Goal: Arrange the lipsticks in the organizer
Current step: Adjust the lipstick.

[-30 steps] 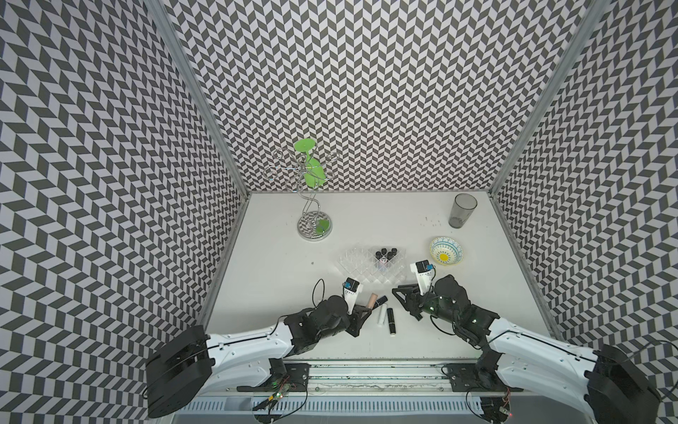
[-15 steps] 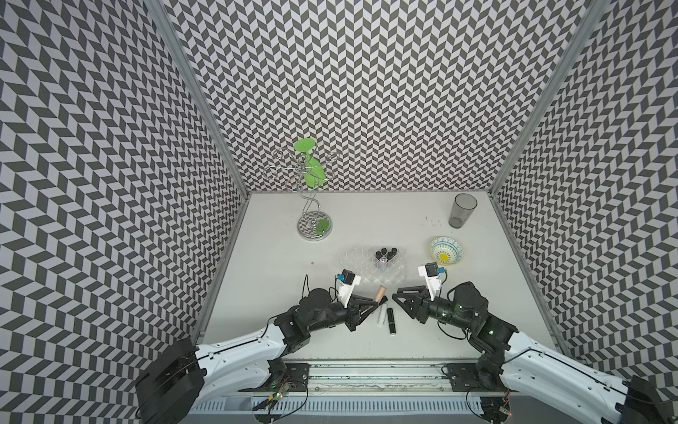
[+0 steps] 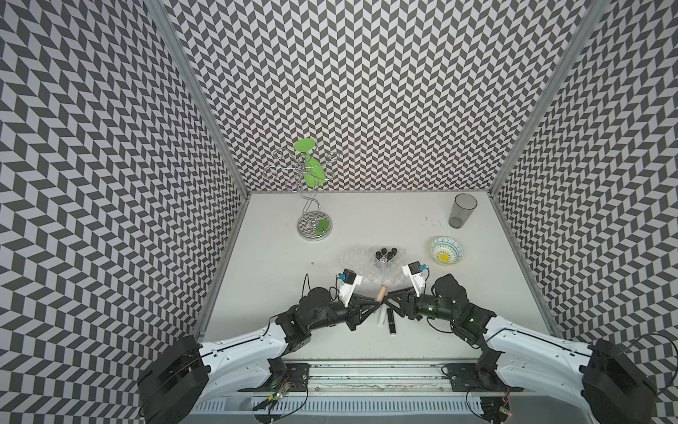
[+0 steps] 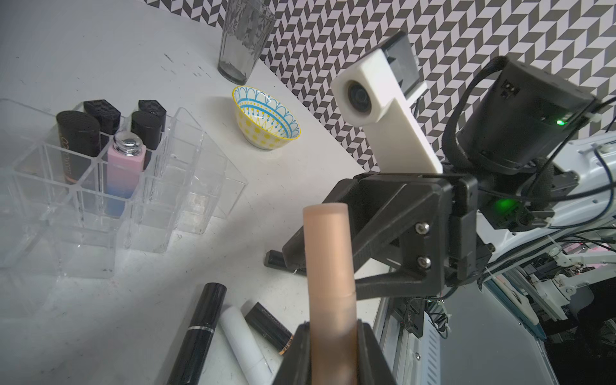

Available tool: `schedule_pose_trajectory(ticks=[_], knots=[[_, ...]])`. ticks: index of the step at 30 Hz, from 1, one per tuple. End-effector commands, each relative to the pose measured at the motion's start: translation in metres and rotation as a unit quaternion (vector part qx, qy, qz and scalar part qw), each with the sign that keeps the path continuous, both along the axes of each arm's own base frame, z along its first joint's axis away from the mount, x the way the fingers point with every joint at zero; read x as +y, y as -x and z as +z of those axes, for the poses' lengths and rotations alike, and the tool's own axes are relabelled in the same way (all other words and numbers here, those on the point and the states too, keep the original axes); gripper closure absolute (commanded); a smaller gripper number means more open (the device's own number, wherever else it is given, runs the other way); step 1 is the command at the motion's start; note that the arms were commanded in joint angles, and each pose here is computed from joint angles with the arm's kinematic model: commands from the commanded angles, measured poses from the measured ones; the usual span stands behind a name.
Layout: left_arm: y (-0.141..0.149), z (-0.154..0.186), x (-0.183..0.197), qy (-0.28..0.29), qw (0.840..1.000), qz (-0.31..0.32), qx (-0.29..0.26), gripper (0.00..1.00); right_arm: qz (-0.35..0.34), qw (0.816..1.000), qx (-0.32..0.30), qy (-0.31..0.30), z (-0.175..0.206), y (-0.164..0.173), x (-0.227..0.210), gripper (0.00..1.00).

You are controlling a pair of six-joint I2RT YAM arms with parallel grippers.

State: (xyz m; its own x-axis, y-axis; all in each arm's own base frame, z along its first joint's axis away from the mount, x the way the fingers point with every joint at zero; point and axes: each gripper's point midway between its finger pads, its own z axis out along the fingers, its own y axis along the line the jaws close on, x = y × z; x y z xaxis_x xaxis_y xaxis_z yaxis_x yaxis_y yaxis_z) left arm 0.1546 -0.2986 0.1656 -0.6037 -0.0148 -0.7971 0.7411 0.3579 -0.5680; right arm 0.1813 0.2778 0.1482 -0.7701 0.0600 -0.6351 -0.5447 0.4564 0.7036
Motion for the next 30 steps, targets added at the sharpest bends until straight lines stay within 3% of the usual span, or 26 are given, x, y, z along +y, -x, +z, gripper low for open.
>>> schedule_pose_trajectory(ticks=[1, 8, 16, 30], knots=[[0.004, -0.012, 0.004, -0.015, 1.000, -0.001, 0.002, 1.00, 0.016, 0.997, -0.048, -0.066, 0.043, 0.004, 0.004, 0.52], [0.008, -0.010, 0.002, -0.017, 1.000, -0.016, -0.003, 1.00, -0.025, 0.990, -0.071, -0.123, 0.067, 0.004, -0.013, 0.46], [0.008, -0.012, 0.000, -0.019, 1.000, -0.019, -0.003, 1.00, 0.003, 0.997, -0.039, -0.071, 0.056, -0.008, 0.007, 0.46], [0.004, -0.011, 0.002, -0.021, 1.000, -0.004, -0.007, 1.00, 0.023, 0.998, -0.016, -0.065, 0.041, -0.013, 0.014, 0.51]])
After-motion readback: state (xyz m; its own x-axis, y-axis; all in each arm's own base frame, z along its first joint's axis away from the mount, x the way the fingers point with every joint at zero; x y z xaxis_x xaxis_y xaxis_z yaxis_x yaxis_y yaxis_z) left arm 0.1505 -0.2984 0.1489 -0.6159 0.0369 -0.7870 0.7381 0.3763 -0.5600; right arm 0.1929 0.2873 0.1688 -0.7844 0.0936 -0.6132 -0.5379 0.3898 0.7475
